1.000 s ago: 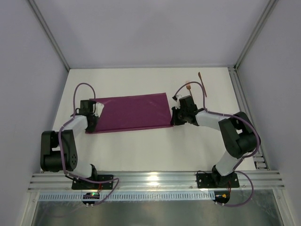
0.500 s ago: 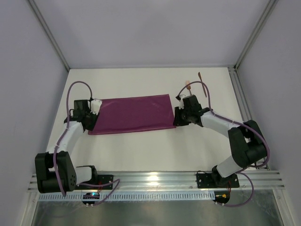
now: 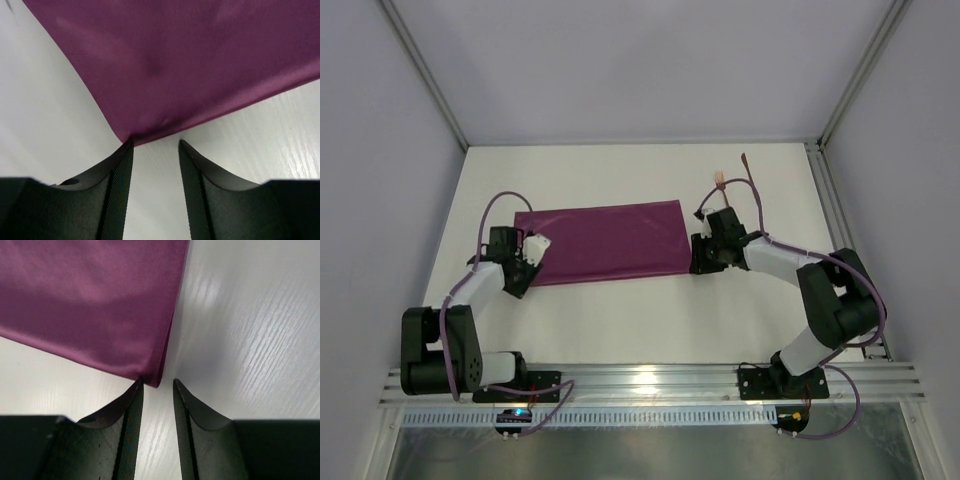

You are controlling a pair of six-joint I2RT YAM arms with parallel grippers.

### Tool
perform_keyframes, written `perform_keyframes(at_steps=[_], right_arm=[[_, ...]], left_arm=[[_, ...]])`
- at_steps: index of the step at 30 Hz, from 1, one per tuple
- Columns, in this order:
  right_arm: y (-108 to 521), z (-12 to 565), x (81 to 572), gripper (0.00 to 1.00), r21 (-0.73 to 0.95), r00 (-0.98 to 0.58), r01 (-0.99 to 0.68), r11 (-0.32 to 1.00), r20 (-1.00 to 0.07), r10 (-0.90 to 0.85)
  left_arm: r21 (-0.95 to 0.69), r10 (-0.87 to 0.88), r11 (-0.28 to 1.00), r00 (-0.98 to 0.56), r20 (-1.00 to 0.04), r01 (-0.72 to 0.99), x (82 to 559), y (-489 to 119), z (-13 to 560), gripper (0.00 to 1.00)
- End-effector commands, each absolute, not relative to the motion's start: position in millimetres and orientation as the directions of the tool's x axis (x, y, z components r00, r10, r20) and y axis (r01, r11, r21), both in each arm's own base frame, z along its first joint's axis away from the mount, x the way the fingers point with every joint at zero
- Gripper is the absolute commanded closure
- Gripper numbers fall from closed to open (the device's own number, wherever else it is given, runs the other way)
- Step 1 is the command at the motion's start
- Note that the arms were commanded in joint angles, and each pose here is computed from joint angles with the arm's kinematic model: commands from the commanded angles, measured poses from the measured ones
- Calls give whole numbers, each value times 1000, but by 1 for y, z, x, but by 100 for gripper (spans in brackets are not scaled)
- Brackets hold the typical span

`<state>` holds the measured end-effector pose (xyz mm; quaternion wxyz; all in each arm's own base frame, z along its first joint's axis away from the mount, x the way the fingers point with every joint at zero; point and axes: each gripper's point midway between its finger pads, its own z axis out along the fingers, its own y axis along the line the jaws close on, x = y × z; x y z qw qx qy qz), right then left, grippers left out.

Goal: Fold the napkin into a case and place the utensils inside
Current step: Smooth out the rectangle-folded napkin at the center of the board.

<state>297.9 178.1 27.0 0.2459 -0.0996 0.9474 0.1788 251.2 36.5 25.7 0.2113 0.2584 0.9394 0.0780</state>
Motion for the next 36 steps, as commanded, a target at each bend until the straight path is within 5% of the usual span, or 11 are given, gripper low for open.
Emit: perform_keyframes(at_steps=[1,7,12,20,31,34,35,36], right_arm=[[179,18,295,65,302,-867,-270,915,-490,-94],[177,9,293,71,309,-870,-252,917,-487,-75],[175,8,290,96,306,-869,-251,918,-490,-74],[161,14,273,96,327,-871,-212,921,-491,-26],[136,38,231,96,323,-858,-134,937,-510,54],[134,46,224,91,343,-848,-114,932,-522,88],[132,49,224,70,341,-845,-105,934,-526,97],[131,59,230,65,331,-831,-102,938,-547,103]], left_arm=[[316,536,838,-779,-325,445,263,48,16,57],[279,527,849,-766,-369,449,261,38,18,58],[242,526,850,-759,-384,467,257,31,24,58],[-4,503,803,-679,-535,597,241,-28,68,54],[-10,445,851,-731,-517,525,251,-22,75,53],[-23,437,855,-742,-508,518,252,-23,70,53],[-20,433,858,-745,-507,513,254,-22,68,53],[-23,433,858,-748,-502,513,254,-22,65,53]])
